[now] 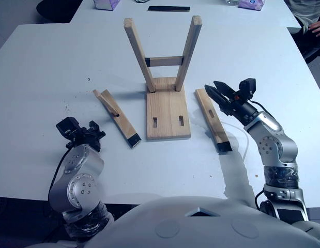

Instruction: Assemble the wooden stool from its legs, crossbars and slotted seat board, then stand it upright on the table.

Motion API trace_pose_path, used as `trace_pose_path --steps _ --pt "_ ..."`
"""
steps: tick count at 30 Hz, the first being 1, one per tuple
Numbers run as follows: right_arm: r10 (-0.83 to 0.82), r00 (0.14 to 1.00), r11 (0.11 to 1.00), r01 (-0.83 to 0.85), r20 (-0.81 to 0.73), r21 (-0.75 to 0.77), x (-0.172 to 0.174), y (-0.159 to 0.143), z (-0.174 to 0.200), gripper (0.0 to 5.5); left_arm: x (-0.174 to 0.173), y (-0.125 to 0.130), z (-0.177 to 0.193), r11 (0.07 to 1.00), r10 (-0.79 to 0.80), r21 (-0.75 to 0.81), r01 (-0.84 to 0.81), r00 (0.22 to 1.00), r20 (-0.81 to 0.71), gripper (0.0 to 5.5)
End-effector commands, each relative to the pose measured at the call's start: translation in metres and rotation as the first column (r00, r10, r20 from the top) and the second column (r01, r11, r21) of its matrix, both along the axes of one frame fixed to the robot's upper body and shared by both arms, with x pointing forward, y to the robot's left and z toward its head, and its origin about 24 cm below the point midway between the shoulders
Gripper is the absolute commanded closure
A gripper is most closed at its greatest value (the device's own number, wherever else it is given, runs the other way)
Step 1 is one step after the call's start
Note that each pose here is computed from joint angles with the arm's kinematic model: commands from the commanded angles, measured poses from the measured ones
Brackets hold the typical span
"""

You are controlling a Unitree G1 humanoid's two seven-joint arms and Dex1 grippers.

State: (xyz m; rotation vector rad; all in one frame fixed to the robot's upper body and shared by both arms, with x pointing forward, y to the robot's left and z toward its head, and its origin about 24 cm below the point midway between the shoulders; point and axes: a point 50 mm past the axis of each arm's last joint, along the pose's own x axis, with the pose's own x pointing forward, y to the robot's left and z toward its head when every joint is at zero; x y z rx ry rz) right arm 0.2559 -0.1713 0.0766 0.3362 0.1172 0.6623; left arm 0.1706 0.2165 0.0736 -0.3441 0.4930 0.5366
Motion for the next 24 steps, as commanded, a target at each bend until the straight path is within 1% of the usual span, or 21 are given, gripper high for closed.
trace_pose_path --steps 1,4,8,10,11,15,16,20,24 --pt "-0.056 0.998 0.998 0.056 -0.020 -0.013 -0.014 -0.014 -0.001 2.88 0.005 -0.008 0.007 0.995 -0.086 -0.053 0.086 0.996 0.013 3.13" --pt "-0.063 0.997 0.998 0.062 -0.036 -0.018 -0.021 -0.015 -0.003 2.88 0.002 -0.014 0.009 0.986 -0.137 -0.089 0.137 0.991 0.007 3.13" --pt "-0.066 0.997 0.998 0.066 -0.032 -0.013 -0.018 -0.013 -0.001 2.88 0.005 -0.024 0.017 0.970 -0.217 -0.108 0.219 0.976 0.030 3.13" --pt "-0.067 0.997 0.998 0.067 -0.030 -0.013 -0.018 -0.013 0.000 2.88 0.006 -0.028 0.021 0.959 -0.256 -0.113 0.260 0.965 0.049 2.86" --pt "-0.070 0.997 0.997 0.070 -0.030 -0.013 -0.019 -0.014 -0.001 2.88 0.008 -0.029 0.023 0.954 -0.276 -0.109 0.280 0.960 0.051 2.63" --pt "-0.072 0.997 0.997 0.071 -0.033 -0.017 -0.020 -0.014 -0.002 2.88 0.011 -0.039 0.020 0.927 -0.352 -0.129 0.351 0.936 0.015 1.91" --pt "-0.073 0.997 0.997 0.072 -0.033 -0.018 -0.020 -0.015 -0.002 2.88 0.012 -0.041 0.019 0.922 -0.365 -0.136 0.362 0.931 0.007 1.81" --pt "-0.066 0.997 0.998 0.065 -0.028 -0.021 -0.014 -0.016 -0.001 2.88 0.012 -0.046 0.014 0.910 -0.403 -0.127 0.394 0.913 -0.056 1.76" --pt "-0.059 0.998 0.998 0.059 -0.017 -0.019 -0.009 -0.014 0.000 2.88 0.020 -0.047 0.011 0.911 -0.410 -0.092 0.401 0.906 -0.106 1.76"
